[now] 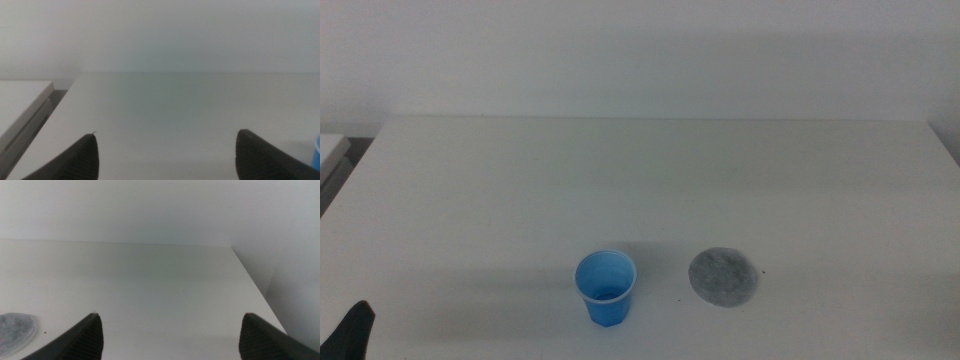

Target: Place an empty cup on a cup mat.

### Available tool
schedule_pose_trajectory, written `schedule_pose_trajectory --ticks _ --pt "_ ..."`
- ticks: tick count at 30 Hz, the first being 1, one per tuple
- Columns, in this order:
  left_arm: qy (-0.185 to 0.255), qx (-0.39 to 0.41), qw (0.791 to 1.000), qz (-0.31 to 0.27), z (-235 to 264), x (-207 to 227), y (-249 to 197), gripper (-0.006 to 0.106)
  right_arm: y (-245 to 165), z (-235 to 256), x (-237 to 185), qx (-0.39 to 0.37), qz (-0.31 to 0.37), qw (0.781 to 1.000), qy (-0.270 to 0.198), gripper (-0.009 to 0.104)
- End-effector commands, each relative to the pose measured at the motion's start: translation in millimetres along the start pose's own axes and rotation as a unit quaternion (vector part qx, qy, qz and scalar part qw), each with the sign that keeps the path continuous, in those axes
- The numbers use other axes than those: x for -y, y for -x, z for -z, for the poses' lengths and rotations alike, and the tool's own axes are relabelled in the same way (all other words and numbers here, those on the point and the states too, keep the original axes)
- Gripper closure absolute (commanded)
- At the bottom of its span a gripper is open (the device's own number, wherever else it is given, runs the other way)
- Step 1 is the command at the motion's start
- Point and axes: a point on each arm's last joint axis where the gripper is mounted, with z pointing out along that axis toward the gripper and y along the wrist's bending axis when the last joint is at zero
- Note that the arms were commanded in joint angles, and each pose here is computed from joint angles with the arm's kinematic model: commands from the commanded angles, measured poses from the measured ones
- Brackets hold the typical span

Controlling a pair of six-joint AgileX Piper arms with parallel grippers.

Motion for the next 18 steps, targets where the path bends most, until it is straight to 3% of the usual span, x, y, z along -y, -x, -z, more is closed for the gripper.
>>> schedule_pose_trajectory --ticks 1,3,7,12,15,18 --pt "0.002 -0.009 1.000 0.005 1.2 0.5 9.1 0.007 -0.2 0.1 0.0 0.004 0.005 1.000 0.000 0.002" --pt "0.000 -0.045 0.999 0.004 1.6 2.5 31.5 0.007 -0.2 0.1 0.0 0.004 0.005 1.000 0.000 0.002" --pt "-0.015 -0.191 0.981 0.007 -7.3 10.8 92.5 0.007 -0.2 0.1 0.0 0.004 0.005 1.000 0.000 0.002" --pt "-0.043 -0.349 0.935 0.047 -32.5 26.0 157.7 0.007 -0.2 0.1 0.0 0.004 0.005 1.000 0.000 0.002" --pt "-0.031 -0.435 0.897 0.070 -65.2 29.6 170.2 0.007 -0.2 0.1 0.0 0.004 0.005 1.000 0.000 0.002" --pt "-0.050 -0.486 0.869 0.077 -104.8 38.9 171.1 0.007 -0.2 0.1 0.0 0.004 0.005 1.000 0.000 0.002"
